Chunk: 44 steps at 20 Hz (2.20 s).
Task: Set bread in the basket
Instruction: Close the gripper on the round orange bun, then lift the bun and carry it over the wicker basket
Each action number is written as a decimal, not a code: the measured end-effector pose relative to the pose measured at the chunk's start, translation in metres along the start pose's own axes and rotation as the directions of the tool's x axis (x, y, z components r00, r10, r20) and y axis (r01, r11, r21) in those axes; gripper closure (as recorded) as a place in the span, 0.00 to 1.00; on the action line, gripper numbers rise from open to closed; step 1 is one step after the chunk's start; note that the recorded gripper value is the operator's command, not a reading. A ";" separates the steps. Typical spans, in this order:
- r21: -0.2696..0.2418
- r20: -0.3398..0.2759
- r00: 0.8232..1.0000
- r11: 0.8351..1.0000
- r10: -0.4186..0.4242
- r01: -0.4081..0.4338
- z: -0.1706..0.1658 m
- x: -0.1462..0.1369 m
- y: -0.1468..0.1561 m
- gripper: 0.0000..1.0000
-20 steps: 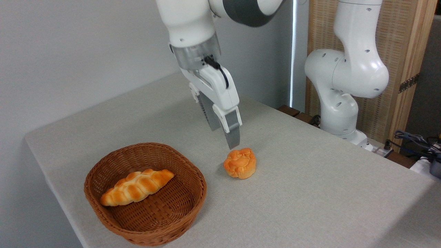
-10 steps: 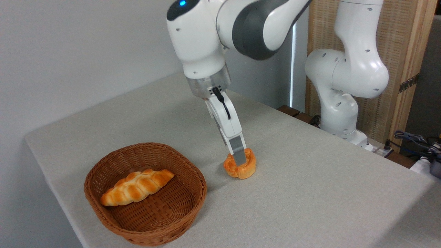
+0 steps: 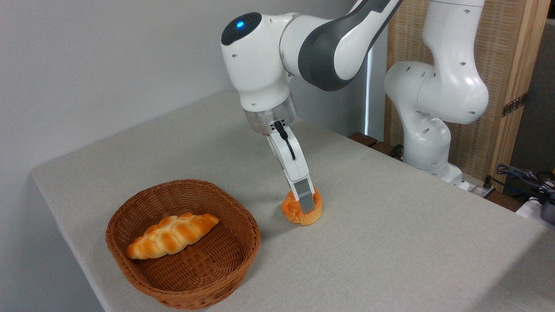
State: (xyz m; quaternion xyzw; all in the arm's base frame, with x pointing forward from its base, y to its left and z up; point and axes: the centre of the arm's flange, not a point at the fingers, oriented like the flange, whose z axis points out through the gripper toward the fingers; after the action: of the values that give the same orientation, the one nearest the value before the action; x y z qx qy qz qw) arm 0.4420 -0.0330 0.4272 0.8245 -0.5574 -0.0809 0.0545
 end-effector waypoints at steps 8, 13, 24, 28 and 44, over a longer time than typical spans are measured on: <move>0.015 -0.007 1.000 1.000 0.011 -0.011 0.005 0.001 -0.001 0.49; 0.015 -0.007 1.000 1.000 0.011 -0.011 0.005 0.000 -0.001 0.55; 0.016 -0.008 1.000 1.000 0.012 -0.012 0.005 0.001 -0.001 0.62; 0.026 -0.010 1.000 0.999 0.024 -0.024 0.000 0.006 0.001 0.67; 0.077 -0.063 0.996 0.995 -0.059 0.064 -0.118 0.015 -0.042 0.63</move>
State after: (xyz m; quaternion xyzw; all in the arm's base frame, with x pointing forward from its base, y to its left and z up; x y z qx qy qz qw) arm 0.5087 -0.0314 0.5347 0.8447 -0.5328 -0.0355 0.0360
